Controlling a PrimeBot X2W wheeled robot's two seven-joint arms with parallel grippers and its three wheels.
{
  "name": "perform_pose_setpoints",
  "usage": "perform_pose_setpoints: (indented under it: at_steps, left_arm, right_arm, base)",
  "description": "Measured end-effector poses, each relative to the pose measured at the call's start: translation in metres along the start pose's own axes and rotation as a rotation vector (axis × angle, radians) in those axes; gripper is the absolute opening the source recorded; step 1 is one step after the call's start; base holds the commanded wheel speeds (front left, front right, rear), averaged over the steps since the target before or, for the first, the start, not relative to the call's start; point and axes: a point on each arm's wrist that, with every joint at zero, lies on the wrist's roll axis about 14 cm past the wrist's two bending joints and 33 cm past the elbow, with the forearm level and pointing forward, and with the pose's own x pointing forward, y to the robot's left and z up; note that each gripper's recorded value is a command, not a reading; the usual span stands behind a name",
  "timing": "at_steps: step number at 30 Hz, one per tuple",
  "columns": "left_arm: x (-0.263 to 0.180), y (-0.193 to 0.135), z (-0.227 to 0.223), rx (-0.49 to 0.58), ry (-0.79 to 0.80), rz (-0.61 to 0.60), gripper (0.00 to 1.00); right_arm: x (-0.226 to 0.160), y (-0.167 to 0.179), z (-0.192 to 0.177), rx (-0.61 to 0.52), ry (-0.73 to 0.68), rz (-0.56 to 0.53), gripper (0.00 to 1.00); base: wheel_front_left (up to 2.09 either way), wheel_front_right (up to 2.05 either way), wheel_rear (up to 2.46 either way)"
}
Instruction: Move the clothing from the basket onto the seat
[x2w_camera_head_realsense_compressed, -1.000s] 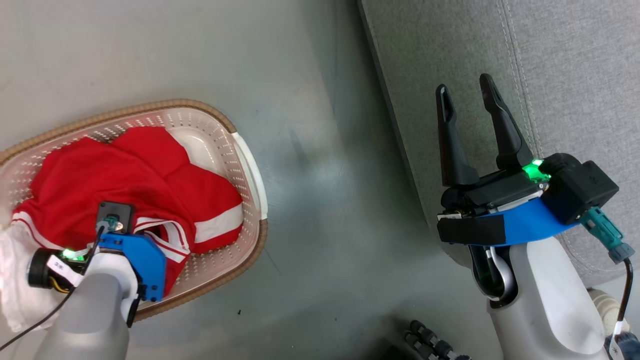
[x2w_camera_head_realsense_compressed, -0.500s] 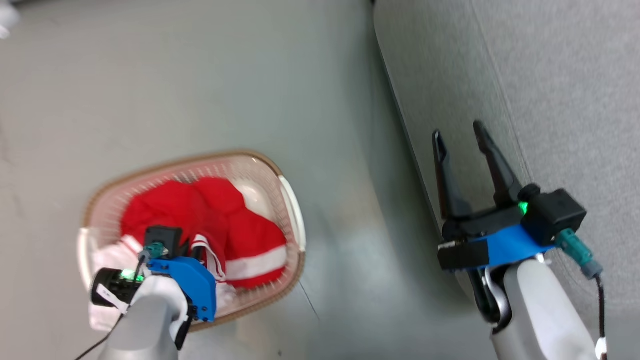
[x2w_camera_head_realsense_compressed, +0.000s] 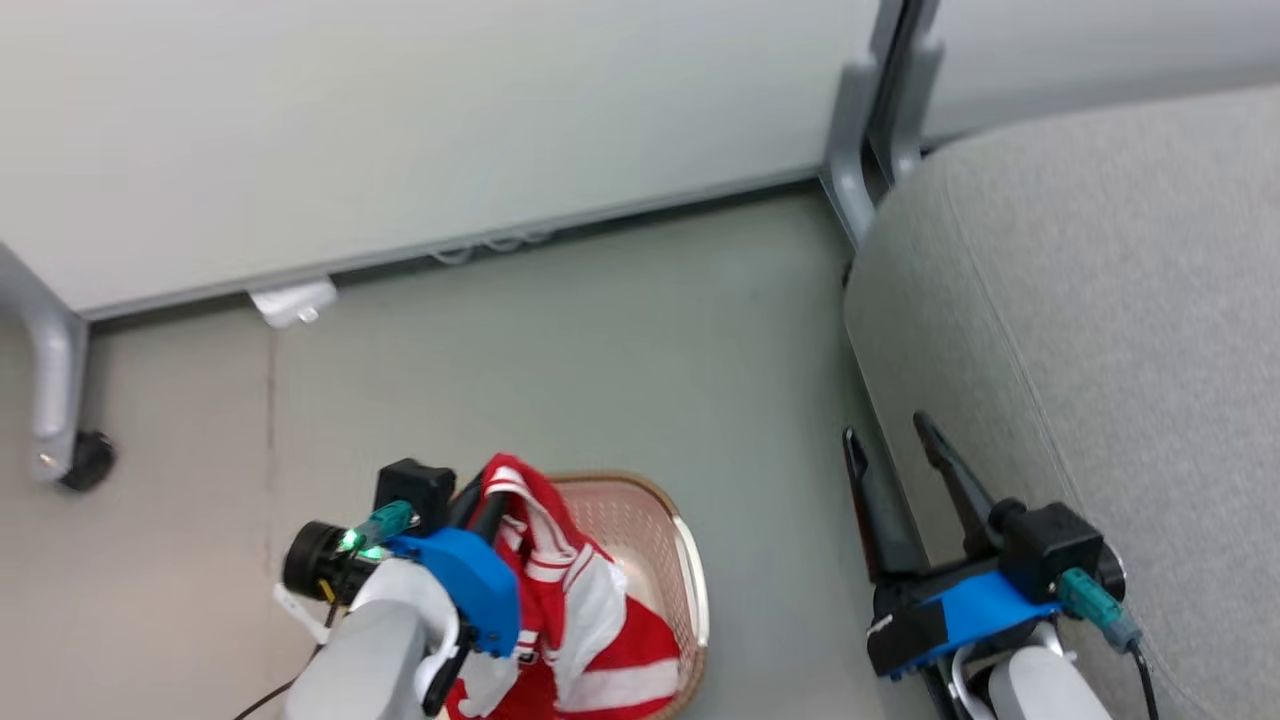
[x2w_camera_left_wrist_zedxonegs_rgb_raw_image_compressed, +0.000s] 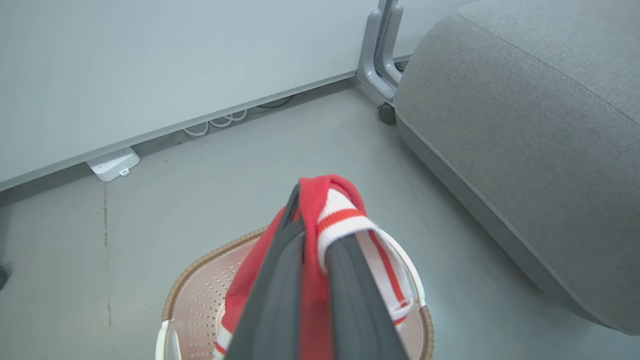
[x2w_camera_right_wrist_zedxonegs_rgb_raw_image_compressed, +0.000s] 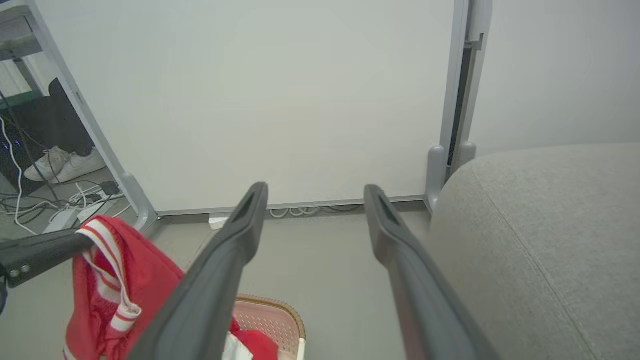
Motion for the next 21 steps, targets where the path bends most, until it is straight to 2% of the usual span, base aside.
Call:
perform_pose_setpoints:
  at_steps: [10,15,21]
  left_arm:
    - [-0.036,-0.039,0.111,0.012,-0.28,-0.09,0.0]
    - [-0.045,-0.056,0.154,0.047,-0.363,-0.14,0.0]
    - [-0.051,-0.072,0.185,0.074,-0.414,-0.183,0.0]
  right_arm:
    - [-0.018,0.038,0.024,0.006,-0.053,0.096,1.0]
    - [-0.02,0.047,0.03,-0.002,-0.063,0.121,1.0]
    - [-0.024,0.051,0.033,-0.005,-0.068,0.13,1.0]
  base:
    - [0.0,0.0,0.0]
    - [0.0,0.0,0.0]
    - [0.0,0.0,0.0]
